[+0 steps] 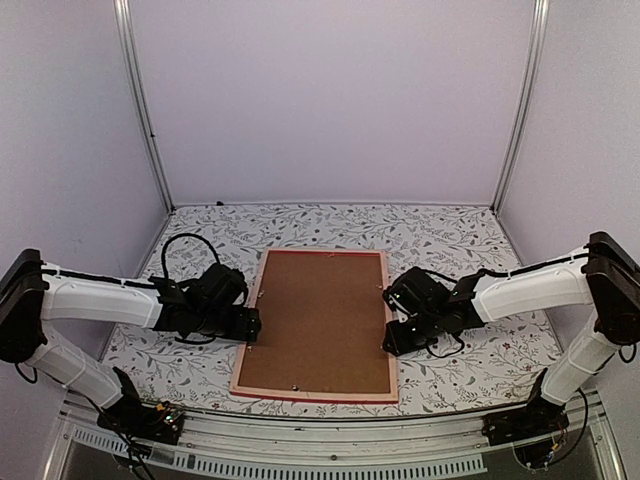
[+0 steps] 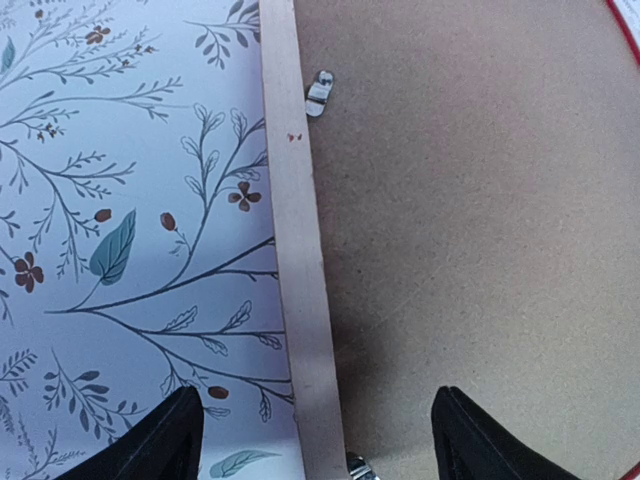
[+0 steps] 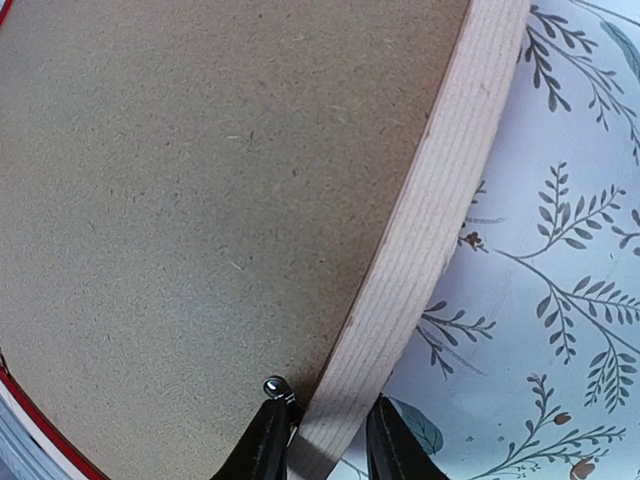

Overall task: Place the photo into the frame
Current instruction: Press the fastener onto the backboard.

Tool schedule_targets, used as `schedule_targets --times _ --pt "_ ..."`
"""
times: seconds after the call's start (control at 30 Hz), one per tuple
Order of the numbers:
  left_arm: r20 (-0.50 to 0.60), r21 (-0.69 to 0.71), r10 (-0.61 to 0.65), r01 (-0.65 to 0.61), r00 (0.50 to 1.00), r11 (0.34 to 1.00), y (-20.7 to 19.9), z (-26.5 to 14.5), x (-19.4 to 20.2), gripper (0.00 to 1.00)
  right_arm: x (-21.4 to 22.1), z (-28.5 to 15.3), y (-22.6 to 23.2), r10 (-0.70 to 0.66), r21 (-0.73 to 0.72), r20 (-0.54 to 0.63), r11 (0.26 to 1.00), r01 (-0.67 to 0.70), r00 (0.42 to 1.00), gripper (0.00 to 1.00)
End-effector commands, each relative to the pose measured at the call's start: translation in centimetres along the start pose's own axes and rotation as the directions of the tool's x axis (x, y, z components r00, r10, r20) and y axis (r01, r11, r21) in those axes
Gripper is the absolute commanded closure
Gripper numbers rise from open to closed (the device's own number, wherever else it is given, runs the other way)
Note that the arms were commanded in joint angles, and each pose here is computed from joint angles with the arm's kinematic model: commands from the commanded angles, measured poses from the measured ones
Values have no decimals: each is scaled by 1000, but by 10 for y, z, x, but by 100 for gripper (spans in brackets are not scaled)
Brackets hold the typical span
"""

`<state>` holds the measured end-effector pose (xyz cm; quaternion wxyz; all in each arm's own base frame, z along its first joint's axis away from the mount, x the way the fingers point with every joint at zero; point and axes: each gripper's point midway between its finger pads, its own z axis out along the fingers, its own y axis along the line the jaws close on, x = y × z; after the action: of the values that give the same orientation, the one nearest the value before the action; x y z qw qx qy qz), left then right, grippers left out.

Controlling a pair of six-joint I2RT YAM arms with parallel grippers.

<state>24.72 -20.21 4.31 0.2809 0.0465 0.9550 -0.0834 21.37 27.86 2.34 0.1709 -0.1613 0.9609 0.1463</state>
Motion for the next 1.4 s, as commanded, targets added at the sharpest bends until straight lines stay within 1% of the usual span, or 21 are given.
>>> schedule_targets --times 0.0,0.1,0.13,0.2,0.3,0.37,0.43,0.53,0.6,0.7,0.8,0.9,0.97,1.07,1.17,1.23,1.37 --pt "1 -22 17 -17 1000 1000 5 0 -1 19 12 3 -9 -35 32 -54 999 37 998 67" --pt "4 -22 18 -18 1000 1000 5 -1 -2 19 9 0 -5 -29 12 -41 1000 29 999 50" --pt "6 -21 19 -19 1000 1000 4 -1 -2 19 8 -1 -4 -24 8 -35 1000 24 999 47" --pt "6 -22 20 -20 1000 1000 4 -1 -3 19 6 -3 -3 -18 3 -26 1000 18 1000 43" --pt "9 -21 25 -25 1000 999 4 -1 -4 19 2 -7 -1 -7 -6 -10 1000 7 1000 42" --pt "13 -16 29 -28 1000 999 2 -3 -6 18 0 -8 -4 6 -4 -6 1000 -6 1000 43" --pt "18 -8 36 -36 999 999 0 -4 -8 14 0 -8 -8 26 3 -7 1000 -26 1000 45" --pt "27 10 56 -57 998 998 -4 -7 -13 6 -2 -6 -17 71 20 -12 997 -71 997 53" --pt "30 27 73 -74 997 997 -9 -9 -17 3 -5 -5 -21 97 28 -11 995 -97 995 58" --pt "43 78 110 -113 993 991 -22 -12 -22 2 -10 -3 -26 117 36 -8 993 -117 993 65" --pt "69 173 152 -162 986 972 -42 -19 -27 2 -19 0 -30 131 42 -1 990 -131 991 71" --pt "113 267 206 -230 972 936 -65 -30 -29 3 -30 3 -35 148 51 9 988 -148 989 73" --pt "149 317 260 -295 954 901 -83 -40 -28 2 -42 3 -39 155 51 26 987 -156 988 74" --pt "191 369 354 -401 916 839 -108 -51 -20 2 -58 3 -48 155 57 46 986 -158 987 75" --pt "206 394 431 -478 878 785 -128 -55 -9 2 -68 6 -45 140 25 39 990 -141 989 75" --pt "216 407 482 -527 849 746 -142 -56 -3 2 -74 6 -45 131 21 42 991 -132 991 73" --pt "238 460 589 -624 772 631 -177 -63 23 3 -78 0 -43 123 7 49 992 -123 991 63"
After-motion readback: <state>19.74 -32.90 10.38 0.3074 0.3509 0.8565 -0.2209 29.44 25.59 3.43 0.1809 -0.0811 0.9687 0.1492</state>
